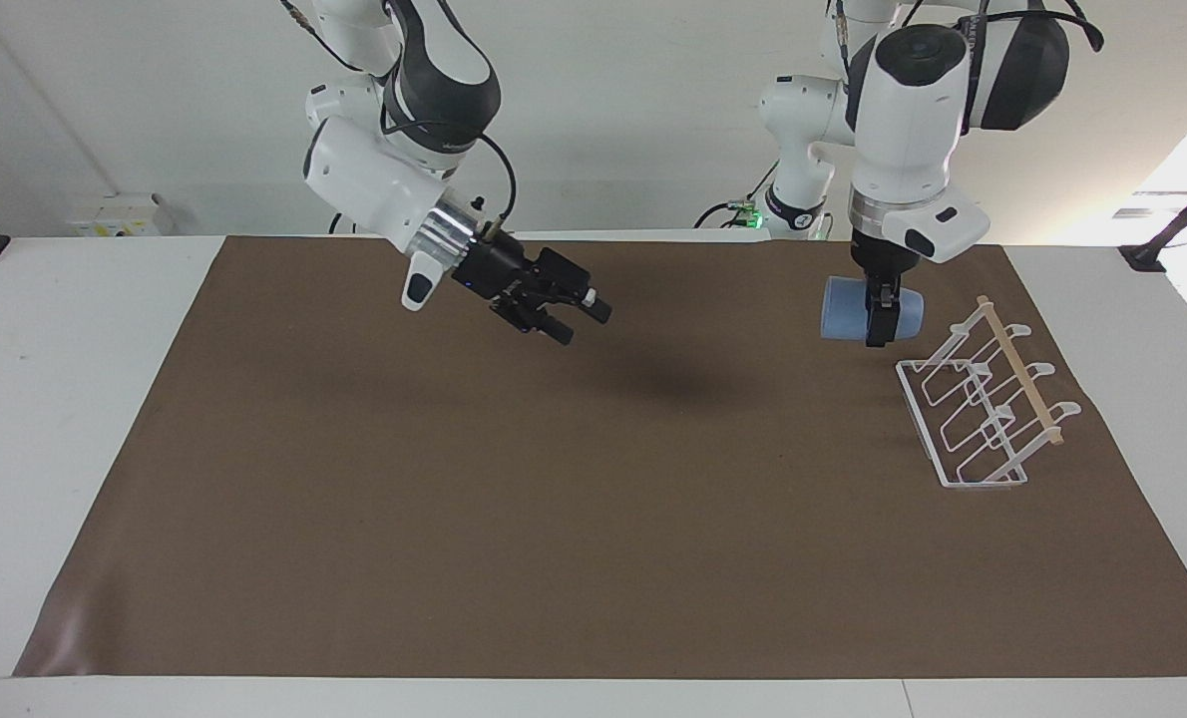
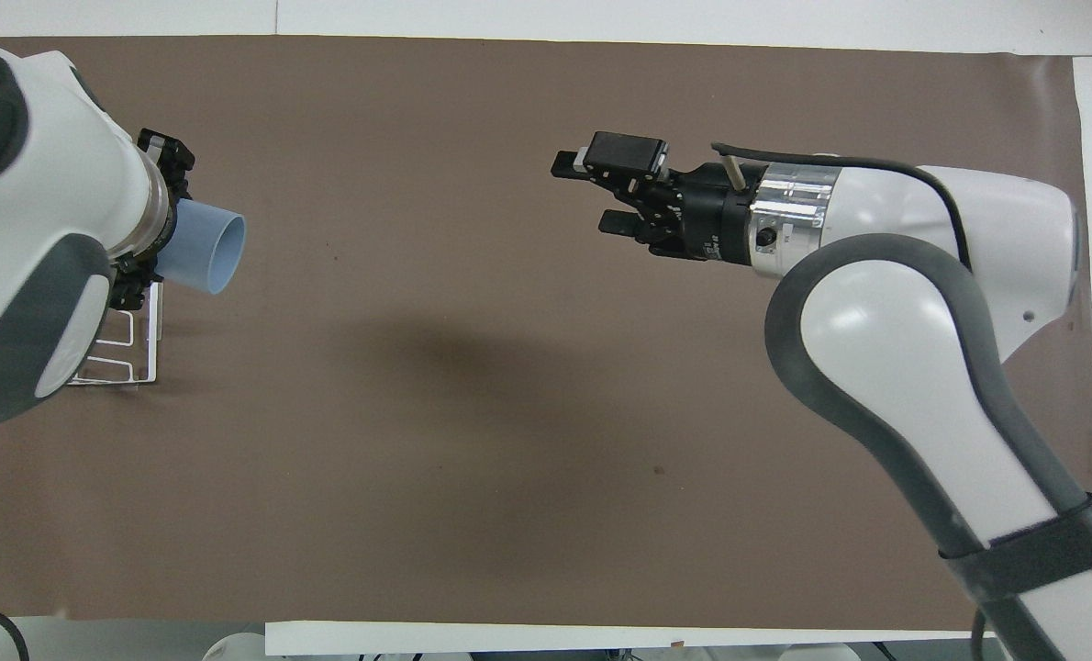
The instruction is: Hang cup on cup holder
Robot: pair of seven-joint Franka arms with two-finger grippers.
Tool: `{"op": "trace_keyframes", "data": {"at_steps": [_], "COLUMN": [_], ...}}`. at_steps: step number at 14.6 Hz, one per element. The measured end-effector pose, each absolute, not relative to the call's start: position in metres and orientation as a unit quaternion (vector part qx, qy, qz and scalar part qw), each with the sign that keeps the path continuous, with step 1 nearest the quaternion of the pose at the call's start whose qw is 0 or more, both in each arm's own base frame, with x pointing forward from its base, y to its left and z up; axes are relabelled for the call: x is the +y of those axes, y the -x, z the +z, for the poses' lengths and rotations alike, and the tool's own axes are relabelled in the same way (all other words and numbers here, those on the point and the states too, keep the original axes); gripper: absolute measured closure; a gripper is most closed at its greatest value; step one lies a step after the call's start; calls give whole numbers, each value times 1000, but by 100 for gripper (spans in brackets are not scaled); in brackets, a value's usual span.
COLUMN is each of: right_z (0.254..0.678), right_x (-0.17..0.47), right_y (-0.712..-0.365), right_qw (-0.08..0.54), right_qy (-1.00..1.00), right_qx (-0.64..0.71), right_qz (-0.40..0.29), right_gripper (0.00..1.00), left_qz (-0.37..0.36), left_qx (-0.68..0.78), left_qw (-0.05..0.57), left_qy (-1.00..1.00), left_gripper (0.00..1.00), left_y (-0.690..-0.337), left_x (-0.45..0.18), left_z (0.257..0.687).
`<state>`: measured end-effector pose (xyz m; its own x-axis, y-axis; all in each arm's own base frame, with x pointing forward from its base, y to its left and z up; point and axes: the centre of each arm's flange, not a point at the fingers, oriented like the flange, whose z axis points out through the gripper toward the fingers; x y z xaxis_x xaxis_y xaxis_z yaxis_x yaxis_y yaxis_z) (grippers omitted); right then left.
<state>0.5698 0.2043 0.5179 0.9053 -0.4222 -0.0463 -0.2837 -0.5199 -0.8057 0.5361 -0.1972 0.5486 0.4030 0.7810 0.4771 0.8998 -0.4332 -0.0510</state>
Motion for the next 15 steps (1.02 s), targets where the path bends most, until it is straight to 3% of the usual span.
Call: {"op": "trace_keyframes", "data": {"at_steps": [3,7,10,15], "right_z": [511,533,581,669], "right_x": [165,103,67,29], "right_y": [-579,-584,-574,-524], "right_qw": [339,169,68,-27], "right_qy": [922,981,997,999], "right_qx": [150,61,32,36], "right_qz": [-108,-75,-28,0], "right_gripper": [0,0,0,0], "left_qz": [-300,-440,-503,-514], "left_qx": [-428,-371,-356,-370], "left_qw": [309,441,489,504], "left_qy": [795,689,617,587], "left_gripper": [22,22,22,22], "left_y": [-561,-596,-617,-621], "left_x": [-191,-174,-149,-120], "left_z": [495,434,376,360]}}
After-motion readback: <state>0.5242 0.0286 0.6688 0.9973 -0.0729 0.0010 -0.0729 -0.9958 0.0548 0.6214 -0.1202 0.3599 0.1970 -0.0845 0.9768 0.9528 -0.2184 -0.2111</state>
